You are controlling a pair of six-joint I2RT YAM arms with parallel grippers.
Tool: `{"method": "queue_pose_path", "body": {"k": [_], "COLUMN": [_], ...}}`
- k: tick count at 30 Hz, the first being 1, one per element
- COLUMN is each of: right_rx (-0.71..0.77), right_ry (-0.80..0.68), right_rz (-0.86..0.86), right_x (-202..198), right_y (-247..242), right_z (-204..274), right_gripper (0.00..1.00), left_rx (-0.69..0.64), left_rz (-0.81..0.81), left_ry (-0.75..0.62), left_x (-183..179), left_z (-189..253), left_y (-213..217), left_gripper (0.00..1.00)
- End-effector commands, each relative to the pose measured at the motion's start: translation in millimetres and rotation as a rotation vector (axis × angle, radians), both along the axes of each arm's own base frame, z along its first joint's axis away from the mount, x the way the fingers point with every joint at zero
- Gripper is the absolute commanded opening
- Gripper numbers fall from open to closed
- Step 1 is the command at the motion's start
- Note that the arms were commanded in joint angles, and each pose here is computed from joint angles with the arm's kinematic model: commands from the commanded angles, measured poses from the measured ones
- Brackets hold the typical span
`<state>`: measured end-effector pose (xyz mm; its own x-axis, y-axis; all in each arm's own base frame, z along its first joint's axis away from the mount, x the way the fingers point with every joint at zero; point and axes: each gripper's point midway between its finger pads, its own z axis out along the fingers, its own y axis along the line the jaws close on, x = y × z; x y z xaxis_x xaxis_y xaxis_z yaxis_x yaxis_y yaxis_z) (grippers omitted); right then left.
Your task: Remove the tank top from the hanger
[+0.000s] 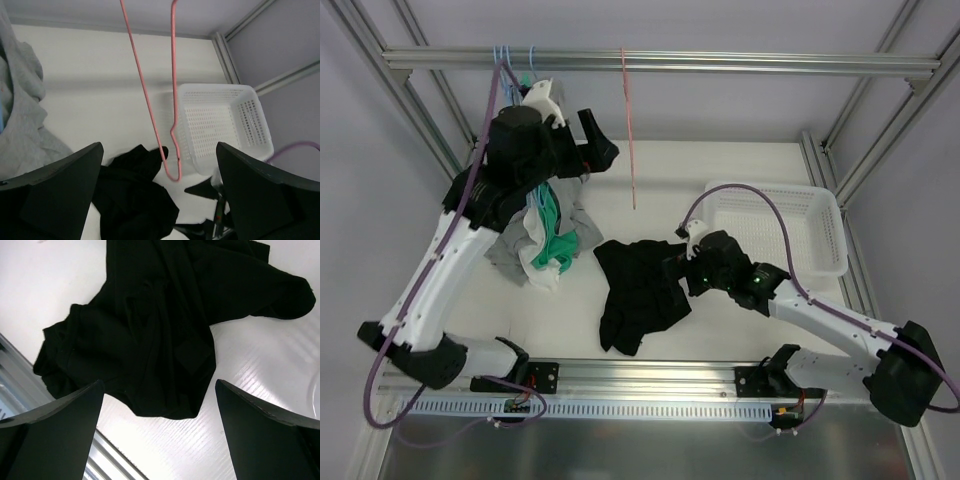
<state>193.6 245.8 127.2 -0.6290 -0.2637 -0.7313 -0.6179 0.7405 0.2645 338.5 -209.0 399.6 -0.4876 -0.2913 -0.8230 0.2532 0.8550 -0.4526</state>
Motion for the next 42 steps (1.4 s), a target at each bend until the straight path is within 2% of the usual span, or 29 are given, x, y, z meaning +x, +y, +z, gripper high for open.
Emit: {"method": "queue_pose_path", "body": {"k": [1, 3, 4, 7, 8, 14, 18, 22, 26, 30, 32, 33, 34, 35, 37, 38, 39, 42], "right_rx": [0.010, -0.007, -0.029, -0.048, -0.072, -0.150, -0.202, -0.261, -0.328, -0.421, -0.446, -0.459, -0.461, -0.463, -0.458, -0.448, -0.430, -0.372], "right_ry": [-0.062, -0.076, -0.069, -0.088, -0.072, -0.081, -0.083, -0.071, -0.010, -0.021, -0.029, -0.035, -0.039, -0.047, -0.054, -0.058, -0.070, -0.085], "right_rz": [0.046, 0.046, 0.043, 0.056, 0.060, 0.096, 0.094, 0.078, 0.079, 0.061, 0.037, 0.025, 0.008, 0.000, -0.001, 0.000, 0.000, -0.002], "right_x": [18, 24, 27, 34, 36, 44, 51, 60, 57, 52, 49, 49, 49, 49, 47, 45, 45, 41], "right_y": [23, 28, 30, 41, 44, 70, 80, 84, 83, 74, 68, 63, 62, 60, 59, 60, 61, 65], "right_z": [11, 13, 7, 10, 1, -15, -29, -55, -92, -115, -119, -121, -121, -119, -116, -114, -106, -88], "right_gripper": [1.00, 0.99, 0.99, 0.99, 0.99, 0.99, 0.99, 0.99, 0.99, 0.97, 0.90, 0.77, 0.67, 0.50, 0.35, 0.15, 0.02, 0.00], "left_rx": [0.010, 0.016, 0.047, 0.076, 0.111, 0.095, 0.107, 0.117, 0.133, 0.140, 0.145, 0.144, 0.142, 0.140, 0.137, 0.133, 0.133, 0.132], "left_rz": [-0.013, 0.004, 0.007, 0.024, 0.009, -0.062, -0.061, 0.038, 0.093, 0.094, 0.093, 0.092, 0.091, 0.091, 0.095, 0.095, 0.098, 0.096], "left_ry": [-0.095, -0.133, -0.107, -0.131, -0.101, -0.163, -0.160, -0.138, -0.135, -0.137, -0.133, -0.132, -0.131, -0.132, -0.132, -0.134, -0.134, -0.130], "left_x": [-38, -58, -62, -85, -89, -146, -163, -163, -161, -161, -161, -161, -161, -161, -161, -162, -162, -162], "left_z": [18, 21, 1, -12, -35, -65, -90, -122, -129, -130, -132, -132, -132, -132, -132, -132, -132, -133], "left_y": [18, 34, 39, 61, 62, 86, 98, 116, 126, 127, 127, 127, 127, 127, 127, 128, 128, 127], "left_gripper": [0.99, 0.99, 0.99, 0.99, 0.99, 0.99, 0.99, 0.99, 0.99, 0.99, 0.99, 0.99, 0.99, 0.99, 0.99, 0.99, 0.99, 0.99]}}
